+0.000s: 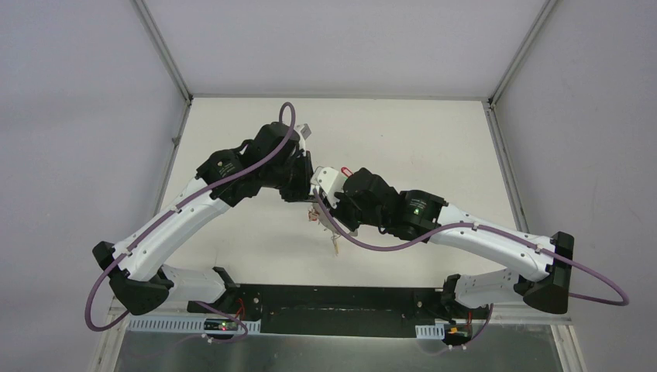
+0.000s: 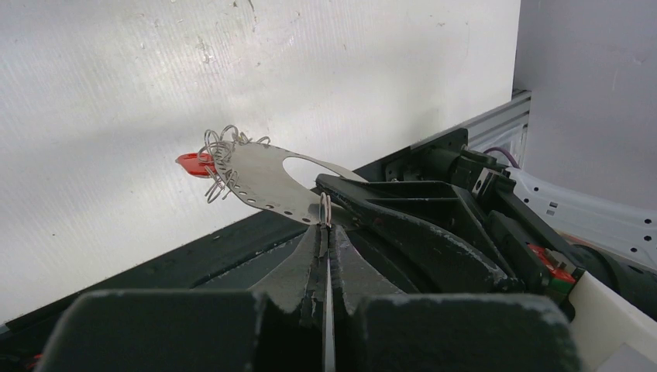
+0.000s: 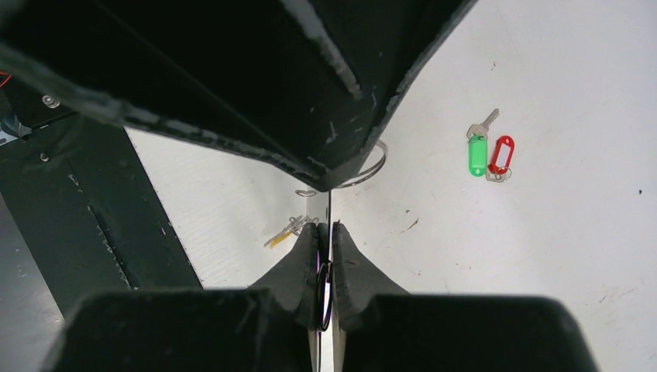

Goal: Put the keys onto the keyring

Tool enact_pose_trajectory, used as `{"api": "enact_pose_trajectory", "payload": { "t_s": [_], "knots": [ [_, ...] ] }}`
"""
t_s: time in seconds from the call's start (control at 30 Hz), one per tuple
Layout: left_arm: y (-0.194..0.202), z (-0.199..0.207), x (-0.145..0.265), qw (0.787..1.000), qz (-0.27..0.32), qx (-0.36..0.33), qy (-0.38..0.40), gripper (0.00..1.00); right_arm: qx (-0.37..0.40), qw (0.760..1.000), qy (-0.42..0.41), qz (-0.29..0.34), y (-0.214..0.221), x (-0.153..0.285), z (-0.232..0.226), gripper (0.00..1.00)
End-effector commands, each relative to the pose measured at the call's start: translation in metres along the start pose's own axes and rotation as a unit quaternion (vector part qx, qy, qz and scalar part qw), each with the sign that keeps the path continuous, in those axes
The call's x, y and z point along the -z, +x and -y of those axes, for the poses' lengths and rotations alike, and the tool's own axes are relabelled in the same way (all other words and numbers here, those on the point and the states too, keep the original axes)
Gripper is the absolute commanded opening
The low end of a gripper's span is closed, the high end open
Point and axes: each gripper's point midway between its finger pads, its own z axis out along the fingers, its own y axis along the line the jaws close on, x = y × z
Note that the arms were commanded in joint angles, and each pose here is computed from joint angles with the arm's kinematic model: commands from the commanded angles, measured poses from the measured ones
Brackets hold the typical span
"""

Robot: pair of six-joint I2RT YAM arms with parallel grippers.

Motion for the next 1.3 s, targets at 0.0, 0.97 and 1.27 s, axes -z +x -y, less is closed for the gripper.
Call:
{"api": "enact_pose_trajectory", "payload": {
  "t_s": [0.0,0.97,1.27],
  "knots": [
    [-0.007,0.017,0.02,0.998,0.024,-0.026,0.046,0.0,-0.007,0.999,0.021,0.037,-0.022,0.01,0.009,0.0],
    [0.009,0.014,0.007,0.998,-0.033,-0.032,0.041,0.0,0.01,1.0,0.008,0.01,-0.017,0.006,0.006,0.0],
    [0.007,0.006,0.01,0.995,-0.011,-0.09,0.042,0.0,0.003,0.983,-0.123,0.137,-0.061,0.042,-0.037,0.72]
  ]
}}
